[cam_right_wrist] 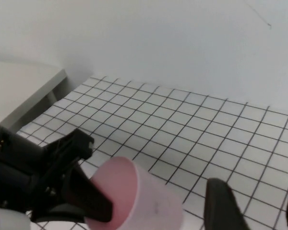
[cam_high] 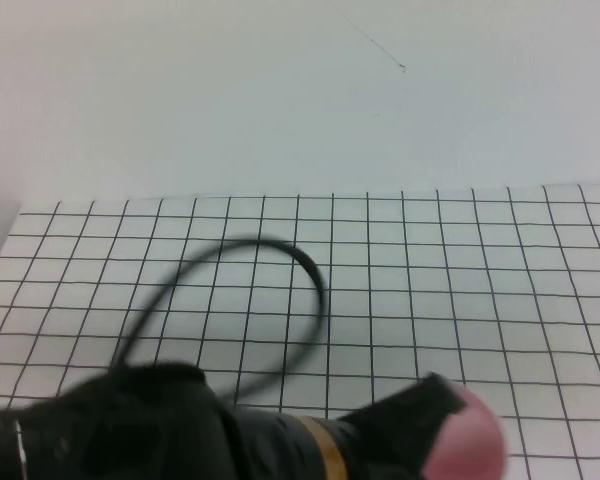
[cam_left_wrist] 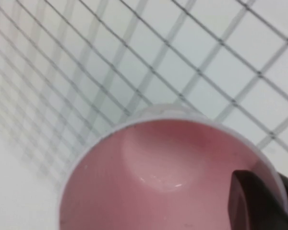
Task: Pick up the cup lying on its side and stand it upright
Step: Stand the fallen cup upright
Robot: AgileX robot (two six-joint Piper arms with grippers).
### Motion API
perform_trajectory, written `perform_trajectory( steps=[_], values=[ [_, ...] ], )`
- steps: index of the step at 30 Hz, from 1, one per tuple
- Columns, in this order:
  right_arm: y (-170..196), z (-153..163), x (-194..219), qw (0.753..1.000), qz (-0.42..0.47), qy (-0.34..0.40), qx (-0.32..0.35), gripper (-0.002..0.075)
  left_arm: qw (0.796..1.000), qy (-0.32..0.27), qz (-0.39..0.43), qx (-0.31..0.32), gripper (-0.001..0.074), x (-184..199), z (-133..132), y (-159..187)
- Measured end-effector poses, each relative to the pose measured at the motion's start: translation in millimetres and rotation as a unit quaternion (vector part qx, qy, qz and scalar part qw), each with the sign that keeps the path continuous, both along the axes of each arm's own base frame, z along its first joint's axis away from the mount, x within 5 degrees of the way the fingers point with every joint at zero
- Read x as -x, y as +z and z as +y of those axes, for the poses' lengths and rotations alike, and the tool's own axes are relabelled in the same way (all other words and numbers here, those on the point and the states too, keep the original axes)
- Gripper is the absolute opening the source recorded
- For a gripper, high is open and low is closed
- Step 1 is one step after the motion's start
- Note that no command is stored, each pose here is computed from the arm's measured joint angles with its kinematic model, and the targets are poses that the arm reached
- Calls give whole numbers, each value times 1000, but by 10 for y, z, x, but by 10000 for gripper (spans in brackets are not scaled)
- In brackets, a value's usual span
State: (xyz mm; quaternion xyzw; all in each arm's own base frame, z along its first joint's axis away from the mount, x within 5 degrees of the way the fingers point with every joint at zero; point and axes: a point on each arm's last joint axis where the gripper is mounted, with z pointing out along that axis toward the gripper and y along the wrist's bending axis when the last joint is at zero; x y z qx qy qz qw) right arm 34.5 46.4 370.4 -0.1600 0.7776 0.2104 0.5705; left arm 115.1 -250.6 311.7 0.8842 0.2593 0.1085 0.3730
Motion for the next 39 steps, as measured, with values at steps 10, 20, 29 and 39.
perform_trajectory(
  steps=[10, 20, 29, 39],
  values=[
    [-73, 120, -60, 993, 60, 102, 13, 351, 985, -122, -124, -11, 1, 276, -308, -45],
    [-249, 204, -410, 971, 161, 164, 59, 354, 990, -103, -94, -17, 1, 284, -396, -180],
    [-428, 307, -739, 951, 223, 189, 104, 356, 996, -70, -63, 3, 1, 284, -396, -180],
    [-354, 462, -956, 937, 221, 236, 130, 355, 998, -44, -41, 11, 1, 276, -387, -186]
  ],
)
